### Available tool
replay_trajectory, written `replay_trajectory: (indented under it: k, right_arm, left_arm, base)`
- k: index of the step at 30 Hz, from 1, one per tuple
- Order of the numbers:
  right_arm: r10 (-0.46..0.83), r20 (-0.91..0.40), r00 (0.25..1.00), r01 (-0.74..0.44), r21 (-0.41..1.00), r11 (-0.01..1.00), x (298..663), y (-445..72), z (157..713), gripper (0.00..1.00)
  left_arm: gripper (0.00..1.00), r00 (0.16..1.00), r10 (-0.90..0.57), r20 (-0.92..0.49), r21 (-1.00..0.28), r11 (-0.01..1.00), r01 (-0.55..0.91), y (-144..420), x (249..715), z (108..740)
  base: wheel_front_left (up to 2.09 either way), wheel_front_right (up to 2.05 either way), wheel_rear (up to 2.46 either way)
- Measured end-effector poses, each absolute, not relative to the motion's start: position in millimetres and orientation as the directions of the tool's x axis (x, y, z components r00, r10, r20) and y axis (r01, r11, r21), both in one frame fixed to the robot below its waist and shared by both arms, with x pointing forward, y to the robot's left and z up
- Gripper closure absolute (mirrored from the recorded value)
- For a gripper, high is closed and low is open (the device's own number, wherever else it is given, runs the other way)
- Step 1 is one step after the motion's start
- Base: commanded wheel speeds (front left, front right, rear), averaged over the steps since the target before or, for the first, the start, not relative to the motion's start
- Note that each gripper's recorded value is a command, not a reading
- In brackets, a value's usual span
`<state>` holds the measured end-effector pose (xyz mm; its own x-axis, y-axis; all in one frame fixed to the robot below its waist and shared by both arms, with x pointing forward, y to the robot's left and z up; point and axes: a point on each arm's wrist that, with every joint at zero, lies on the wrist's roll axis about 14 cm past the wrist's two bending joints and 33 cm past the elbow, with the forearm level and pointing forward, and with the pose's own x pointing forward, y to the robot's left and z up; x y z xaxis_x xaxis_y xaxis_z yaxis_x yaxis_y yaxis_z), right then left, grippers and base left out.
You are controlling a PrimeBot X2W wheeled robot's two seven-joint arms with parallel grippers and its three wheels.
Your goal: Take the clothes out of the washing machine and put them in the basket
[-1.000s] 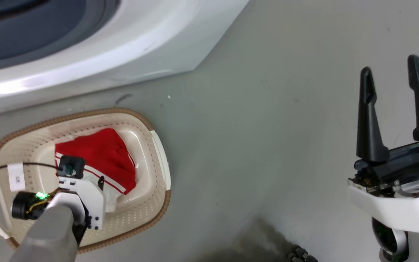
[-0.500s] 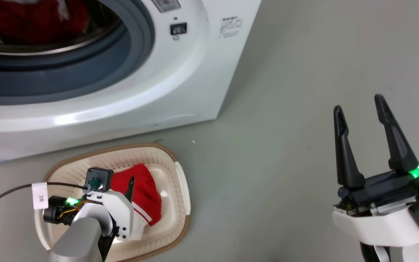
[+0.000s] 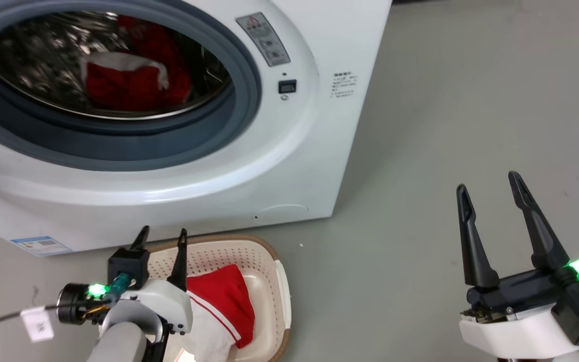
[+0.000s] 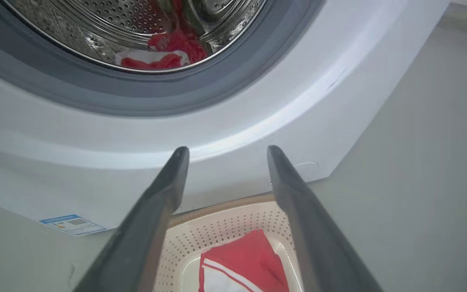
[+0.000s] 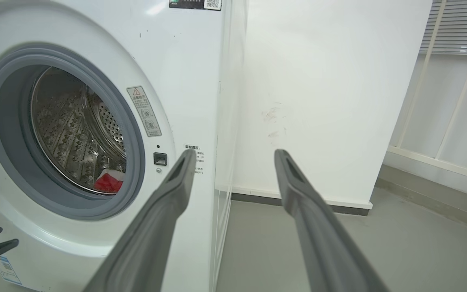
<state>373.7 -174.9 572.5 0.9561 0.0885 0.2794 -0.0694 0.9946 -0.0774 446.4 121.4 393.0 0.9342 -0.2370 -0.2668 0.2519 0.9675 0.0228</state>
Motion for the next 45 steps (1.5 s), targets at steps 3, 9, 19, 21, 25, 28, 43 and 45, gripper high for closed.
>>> replay_trajectory:
  k: [3,9,19,21,25,28,43,45]
  right_arm:
    - [0.093,0.289,0.953,-0.074,-0.078,0.994,369.6,-173.3,575.9,0.00]
    - [0.088,0.290,0.953,-0.070,-0.073,0.995,361.6,-175.0,576.2,0.00]
    - [0.063,0.257,0.964,-0.057,-0.031,0.998,351.4,-181.6,564.6,0.00]
    - [0.056,0.241,0.969,-0.052,-0.024,0.998,351.1,-183.9,558.9,0.00]
    - [0.047,0.207,0.977,-0.046,-0.011,0.999,350.0,-186.2,547.8,0.00]
    - [0.042,0.189,0.981,-0.041,-0.008,0.999,349.1,-187.9,541.9,0.00]
    - [0.013,0.202,0.979,-0.014,0.004,1.000,370.0,-196.5,545.8,0.00]
    - [0.009,0.202,0.979,-0.010,0.007,1.000,376.0,-198.0,545.3,0.00]
  left_arm:
    - [0.00,0.964,-0.192,-0.182,0.026,0.979,0.200,129.5,442.5,419.7]
    - [0.00,0.995,-0.093,-0.036,0.022,0.995,0.093,149.9,429.2,465.8]
    - [0.00,0.992,0.030,0.126,0.025,0.999,-0.034,178.3,402.4,517.9]
    - [0.00,0.988,0.038,0.148,0.027,0.999,-0.042,180.5,400.4,525.0]
    - [0.00,0.986,0.034,0.160,0.033,0.999,-0.039,179.0,397.6,528.7]
    - [0.00,0.985,0.022,0.169,0.041,0.999,-0.029,177.7,401.3,531.2]
    - [0.00,0.983,-0.138,0.119,0.140,0.983,0.121,170.8,520.2,521.7]
    - [0.00,0.983,-0.158,0.096,0.157,0.977,0.142,168.9,541.0,518.3]
  base:
    - [0.00,0.00,0.00]
    - [0.00,0.00,0.00]
    - [0.00,0.00,0.00]
    - [0.00,0.00,0.00]
    - [0.00,0.00,0.00]
    - [0.00,0.00,0.00]
    - [0.00,0.00,0.00]
    - [0.00,0.00,0.00]
